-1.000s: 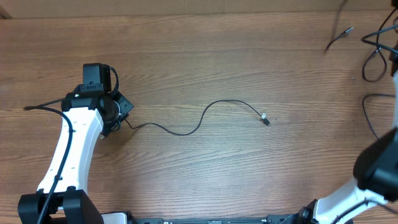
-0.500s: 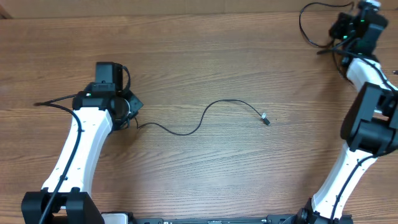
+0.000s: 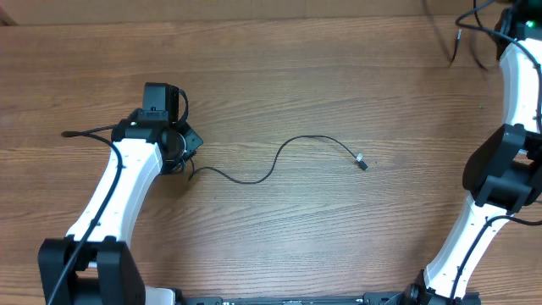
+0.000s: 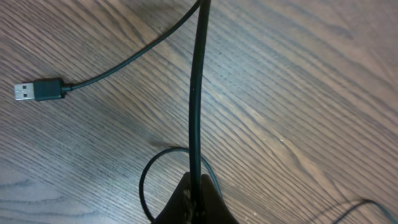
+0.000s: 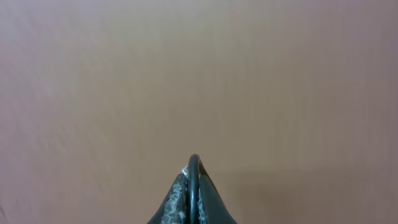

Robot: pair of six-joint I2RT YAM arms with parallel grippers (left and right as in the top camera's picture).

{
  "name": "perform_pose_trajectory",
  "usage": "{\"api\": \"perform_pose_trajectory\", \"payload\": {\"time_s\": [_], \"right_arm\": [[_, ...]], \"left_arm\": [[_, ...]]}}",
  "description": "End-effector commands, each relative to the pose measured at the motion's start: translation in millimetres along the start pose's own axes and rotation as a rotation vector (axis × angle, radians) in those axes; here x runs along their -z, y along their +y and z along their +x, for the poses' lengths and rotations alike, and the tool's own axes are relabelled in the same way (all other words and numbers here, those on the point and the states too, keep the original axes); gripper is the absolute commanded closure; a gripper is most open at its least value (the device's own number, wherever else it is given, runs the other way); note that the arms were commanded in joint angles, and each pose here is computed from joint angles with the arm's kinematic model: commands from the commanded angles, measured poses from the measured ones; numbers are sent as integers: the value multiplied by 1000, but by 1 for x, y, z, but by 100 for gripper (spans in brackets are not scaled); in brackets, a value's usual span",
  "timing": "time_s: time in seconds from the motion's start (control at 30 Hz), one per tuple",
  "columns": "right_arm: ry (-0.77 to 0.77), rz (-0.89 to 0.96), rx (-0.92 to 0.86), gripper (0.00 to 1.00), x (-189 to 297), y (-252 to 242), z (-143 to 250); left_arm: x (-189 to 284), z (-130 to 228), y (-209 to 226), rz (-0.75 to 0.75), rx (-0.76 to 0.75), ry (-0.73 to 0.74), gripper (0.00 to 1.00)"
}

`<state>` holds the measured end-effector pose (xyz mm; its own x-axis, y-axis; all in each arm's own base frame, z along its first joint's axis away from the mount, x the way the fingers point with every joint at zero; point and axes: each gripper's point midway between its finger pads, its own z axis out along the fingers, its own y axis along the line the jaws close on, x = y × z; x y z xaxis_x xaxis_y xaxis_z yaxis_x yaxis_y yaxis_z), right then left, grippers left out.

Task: Untangle cables

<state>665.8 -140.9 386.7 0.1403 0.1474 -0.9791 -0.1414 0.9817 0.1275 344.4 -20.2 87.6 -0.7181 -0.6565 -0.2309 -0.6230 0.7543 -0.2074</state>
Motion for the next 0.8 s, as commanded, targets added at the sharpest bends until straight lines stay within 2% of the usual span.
{"api": "perform_pose_trajectory", "payload": {"time_s": [0.0,0.1,0.3,0.5,0.63,0.67,0.7,0.73,0.77], "right_arm": [[-28,81,12,96,3,-12,-18],[65,169,11,96,4,-31,14],[216,362,-2,96,8,-83,103],[454,407,-105,96,23,-106,227],[597,419,-201,96,41,-104,280],[623,423,-209,92,44,-102,286],[633,424,-212,83,46,-102,287],[642,420,-217,64,47,-100,285],[654,420,-222,36,48,-98,282]], "left_arm": [[-17,5,5,-45,4,26,96],[-30,12,7,-59,3,73,96],[-48,27,7,-64,7,160,96],[-49,36,-3,-10,13,214,95],[-48,40,-12,39,15,242,96],[-48,40,-14,49,16,245,96],[-48,40,-16,56,16,248,96],[-48,40,-17,64,16,249,96],[-48,40,-18,69,16,250,96]]}}
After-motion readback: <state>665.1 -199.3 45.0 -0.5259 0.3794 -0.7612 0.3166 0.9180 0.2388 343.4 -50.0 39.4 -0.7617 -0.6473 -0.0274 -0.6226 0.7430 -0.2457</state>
